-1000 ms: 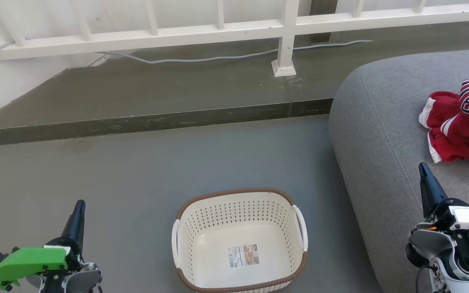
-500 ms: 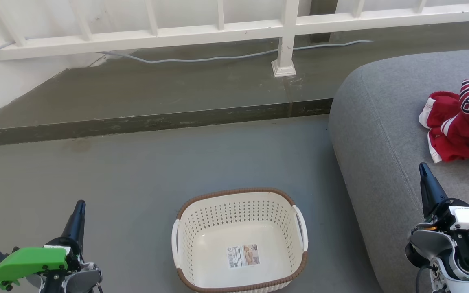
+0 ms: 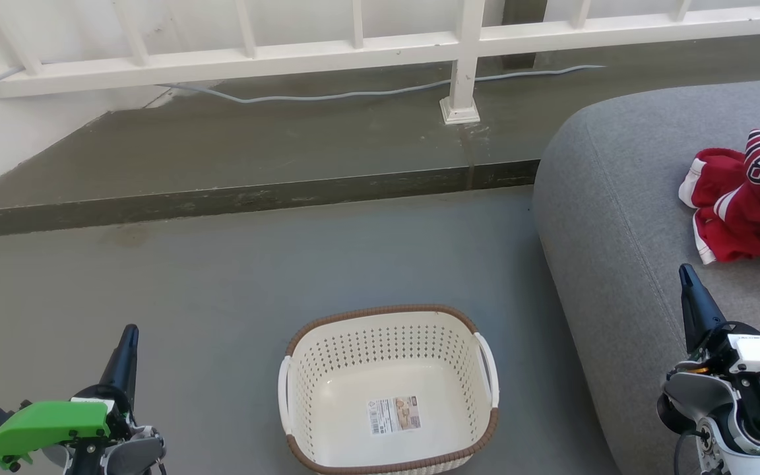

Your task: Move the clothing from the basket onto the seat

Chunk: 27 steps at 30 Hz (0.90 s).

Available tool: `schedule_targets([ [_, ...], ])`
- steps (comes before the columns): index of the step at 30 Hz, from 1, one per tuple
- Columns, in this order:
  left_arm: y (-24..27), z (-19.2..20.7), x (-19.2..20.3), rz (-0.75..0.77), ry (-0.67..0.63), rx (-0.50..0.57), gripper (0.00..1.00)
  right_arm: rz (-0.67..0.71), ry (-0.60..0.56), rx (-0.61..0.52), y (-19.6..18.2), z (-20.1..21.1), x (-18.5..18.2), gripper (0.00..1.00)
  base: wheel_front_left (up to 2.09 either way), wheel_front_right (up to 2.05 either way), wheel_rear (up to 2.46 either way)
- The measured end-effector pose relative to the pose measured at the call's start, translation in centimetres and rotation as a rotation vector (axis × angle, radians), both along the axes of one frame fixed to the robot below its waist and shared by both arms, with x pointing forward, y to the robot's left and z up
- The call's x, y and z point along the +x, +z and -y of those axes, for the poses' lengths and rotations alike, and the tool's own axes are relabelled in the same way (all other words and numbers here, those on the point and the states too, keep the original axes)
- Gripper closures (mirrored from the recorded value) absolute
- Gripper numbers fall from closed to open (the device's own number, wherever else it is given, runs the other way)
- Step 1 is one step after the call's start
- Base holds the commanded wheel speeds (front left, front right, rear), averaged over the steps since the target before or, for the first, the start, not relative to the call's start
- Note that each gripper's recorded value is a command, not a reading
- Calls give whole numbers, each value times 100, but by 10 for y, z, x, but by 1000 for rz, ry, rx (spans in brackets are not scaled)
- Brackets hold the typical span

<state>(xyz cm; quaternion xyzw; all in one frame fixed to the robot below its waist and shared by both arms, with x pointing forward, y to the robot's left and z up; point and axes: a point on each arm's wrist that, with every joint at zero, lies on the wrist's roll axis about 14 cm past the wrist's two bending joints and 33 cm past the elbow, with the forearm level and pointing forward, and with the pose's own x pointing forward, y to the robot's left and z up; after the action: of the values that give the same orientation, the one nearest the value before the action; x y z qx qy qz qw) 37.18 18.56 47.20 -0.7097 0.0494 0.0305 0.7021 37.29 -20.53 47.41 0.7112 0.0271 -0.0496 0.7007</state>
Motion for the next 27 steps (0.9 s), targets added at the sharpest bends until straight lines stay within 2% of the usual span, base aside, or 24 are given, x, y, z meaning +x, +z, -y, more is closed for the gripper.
schedule_targets([
  [27, 0, 1, 0, 1, -2, -2, 100, 2, -1, 0, 0, 0, 0, 100, 0, 0, 0],
])
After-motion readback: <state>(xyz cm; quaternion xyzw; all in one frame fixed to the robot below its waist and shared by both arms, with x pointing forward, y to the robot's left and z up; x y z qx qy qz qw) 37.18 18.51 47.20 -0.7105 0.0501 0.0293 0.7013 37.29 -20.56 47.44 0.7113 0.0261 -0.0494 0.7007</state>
